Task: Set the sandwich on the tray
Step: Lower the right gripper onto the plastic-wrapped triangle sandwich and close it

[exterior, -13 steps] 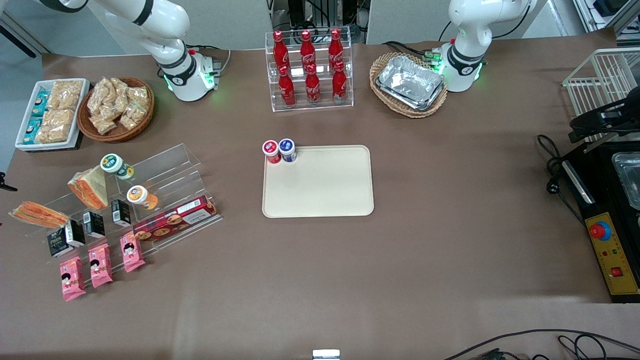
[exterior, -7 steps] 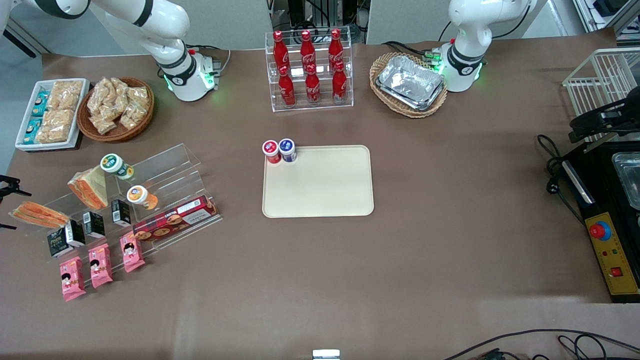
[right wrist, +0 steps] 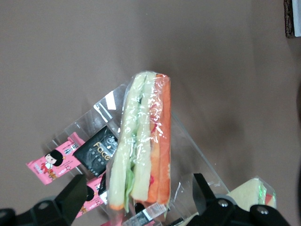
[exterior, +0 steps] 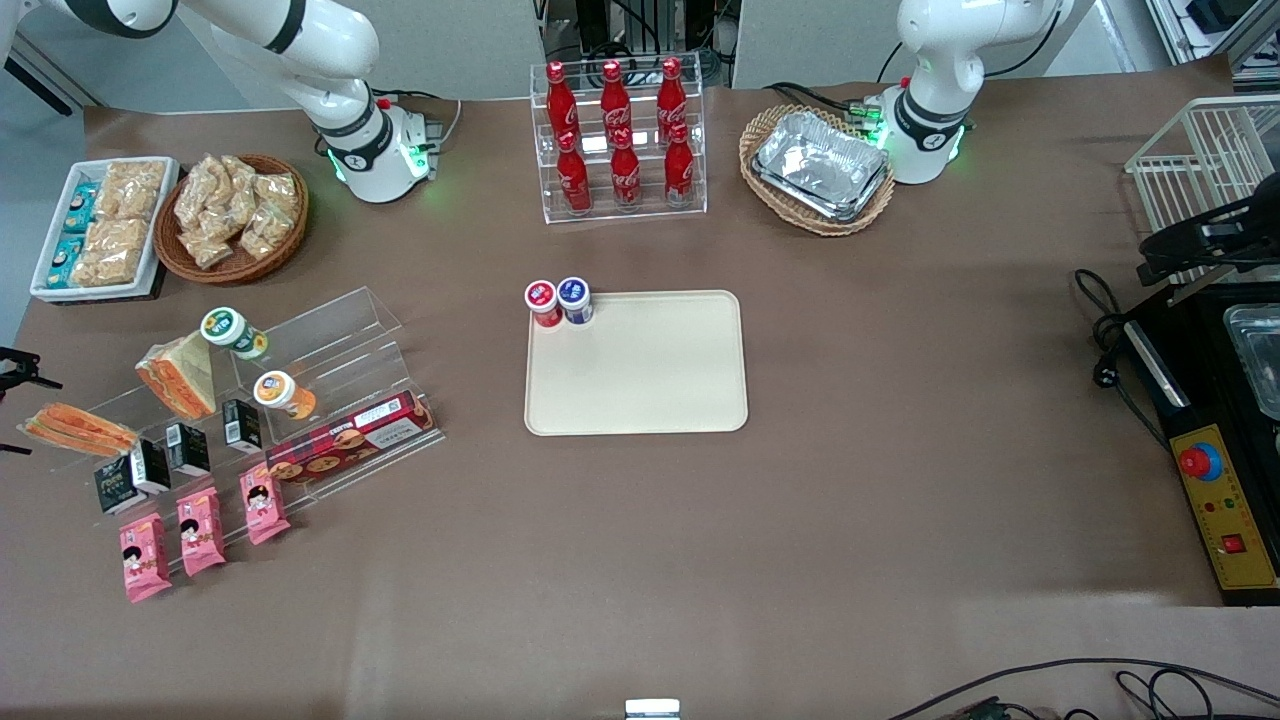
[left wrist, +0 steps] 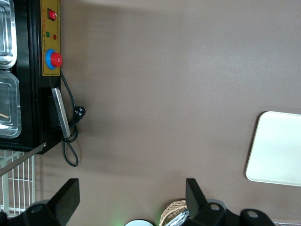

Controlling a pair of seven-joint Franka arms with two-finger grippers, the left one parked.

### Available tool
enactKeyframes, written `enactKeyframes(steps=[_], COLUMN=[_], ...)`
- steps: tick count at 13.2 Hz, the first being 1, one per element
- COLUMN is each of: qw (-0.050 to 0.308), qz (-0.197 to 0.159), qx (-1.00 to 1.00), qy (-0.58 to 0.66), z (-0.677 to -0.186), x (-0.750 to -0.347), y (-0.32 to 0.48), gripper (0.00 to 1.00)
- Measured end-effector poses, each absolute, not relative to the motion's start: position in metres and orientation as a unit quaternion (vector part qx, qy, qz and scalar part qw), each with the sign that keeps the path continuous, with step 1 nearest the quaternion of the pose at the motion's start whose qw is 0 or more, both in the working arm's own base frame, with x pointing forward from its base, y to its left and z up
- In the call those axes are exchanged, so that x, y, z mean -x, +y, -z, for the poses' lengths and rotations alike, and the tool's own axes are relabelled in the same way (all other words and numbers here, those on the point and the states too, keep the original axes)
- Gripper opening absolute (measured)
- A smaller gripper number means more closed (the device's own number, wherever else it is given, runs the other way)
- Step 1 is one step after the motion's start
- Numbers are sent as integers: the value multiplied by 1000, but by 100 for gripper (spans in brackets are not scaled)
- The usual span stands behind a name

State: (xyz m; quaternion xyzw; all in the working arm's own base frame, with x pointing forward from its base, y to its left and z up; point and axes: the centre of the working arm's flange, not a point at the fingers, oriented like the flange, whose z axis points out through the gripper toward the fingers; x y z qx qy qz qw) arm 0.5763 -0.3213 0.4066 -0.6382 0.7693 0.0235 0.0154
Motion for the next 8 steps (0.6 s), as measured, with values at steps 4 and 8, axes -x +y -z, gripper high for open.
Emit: enactKeyframes(steps=[4, 8], qw=[26, 27], qz=[-35, -36], qx=[636, 638], qy=[771, 769], z=[-395, -384], x=[-574, -572], y=[-324, -324], gripper=[100, 98])
